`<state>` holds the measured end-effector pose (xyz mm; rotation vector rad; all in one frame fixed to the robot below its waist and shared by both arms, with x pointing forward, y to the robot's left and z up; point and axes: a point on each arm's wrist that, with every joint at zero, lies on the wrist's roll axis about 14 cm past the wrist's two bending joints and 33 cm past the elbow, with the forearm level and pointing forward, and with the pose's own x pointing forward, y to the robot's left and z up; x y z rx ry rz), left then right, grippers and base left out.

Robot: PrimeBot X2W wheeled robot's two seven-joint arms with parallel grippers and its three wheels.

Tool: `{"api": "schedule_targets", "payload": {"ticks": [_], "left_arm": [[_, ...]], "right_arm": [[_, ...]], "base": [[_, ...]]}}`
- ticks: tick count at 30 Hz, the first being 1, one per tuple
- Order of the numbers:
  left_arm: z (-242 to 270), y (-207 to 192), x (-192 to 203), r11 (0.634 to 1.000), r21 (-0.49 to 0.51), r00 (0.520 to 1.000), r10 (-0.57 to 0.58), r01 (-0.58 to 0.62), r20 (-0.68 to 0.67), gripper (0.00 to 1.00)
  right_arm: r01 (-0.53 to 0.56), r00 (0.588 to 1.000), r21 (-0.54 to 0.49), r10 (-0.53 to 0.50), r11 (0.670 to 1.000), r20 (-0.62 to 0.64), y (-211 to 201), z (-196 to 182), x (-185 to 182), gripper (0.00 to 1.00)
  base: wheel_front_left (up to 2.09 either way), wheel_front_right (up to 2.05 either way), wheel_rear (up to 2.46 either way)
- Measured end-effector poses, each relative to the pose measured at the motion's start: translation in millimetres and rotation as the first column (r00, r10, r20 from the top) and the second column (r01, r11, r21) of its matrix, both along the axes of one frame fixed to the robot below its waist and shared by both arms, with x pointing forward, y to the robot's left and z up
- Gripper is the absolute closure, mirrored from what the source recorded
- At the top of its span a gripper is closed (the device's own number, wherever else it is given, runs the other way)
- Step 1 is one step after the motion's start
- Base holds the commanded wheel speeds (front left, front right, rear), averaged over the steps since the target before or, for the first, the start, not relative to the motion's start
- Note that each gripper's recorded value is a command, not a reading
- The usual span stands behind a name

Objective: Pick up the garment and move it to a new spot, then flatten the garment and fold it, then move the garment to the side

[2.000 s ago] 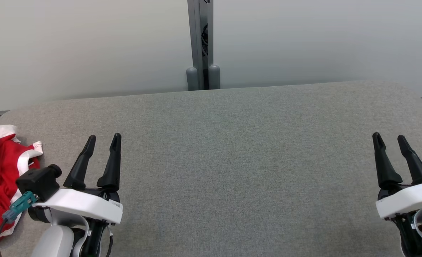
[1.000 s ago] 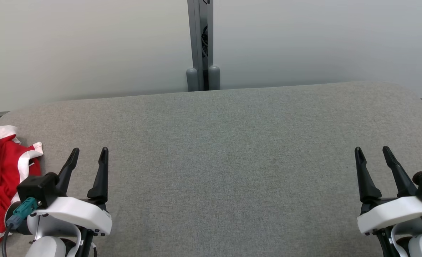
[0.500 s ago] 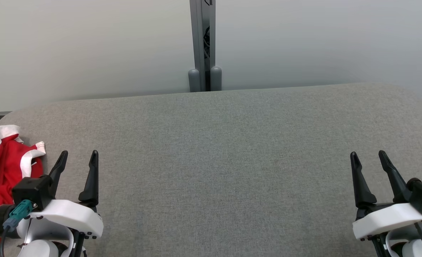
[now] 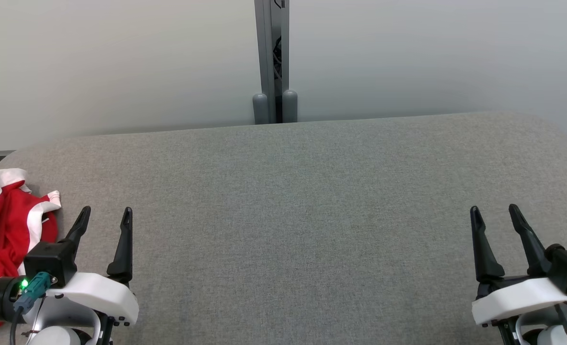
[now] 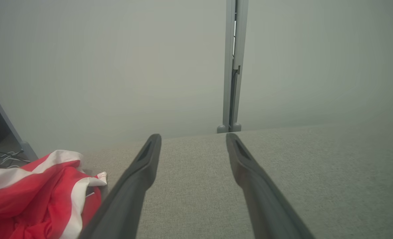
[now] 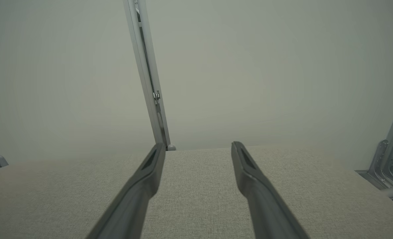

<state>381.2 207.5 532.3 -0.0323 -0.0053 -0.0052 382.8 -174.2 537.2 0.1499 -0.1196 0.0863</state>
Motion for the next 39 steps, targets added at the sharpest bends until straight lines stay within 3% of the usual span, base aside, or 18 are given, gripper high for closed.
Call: {"api": "schedule_targets", "payload": {"ticks": [22,34,39], "left_arm": [[-4,7,-4,1.000,-0.004,0.999,0.029,-0.030,-0.013,0.00],[9,69,-30,0.977,-0.003,0.977,0.214,-0.214,0.026,0.00],[7,106,-59,0.944,-0.012,0.944,0.330,-0.330,0.025,0.00]], "right_arm": [[-0.012,0.999,-0.004,0.012,1.000,-0.043,5,-10,0,0.00],[-0.179,0.983,-0.034,0.178,0.983,-0.039,63,-5,18,0.00],[-0.291,0.957,-0.039,0.289,0.956,-0.039,104,-3,25,0.00]], "base": [[0.00,0.00,0.00],[0.00,0.00,0.00],[0.00,0.00,0.00]]}}
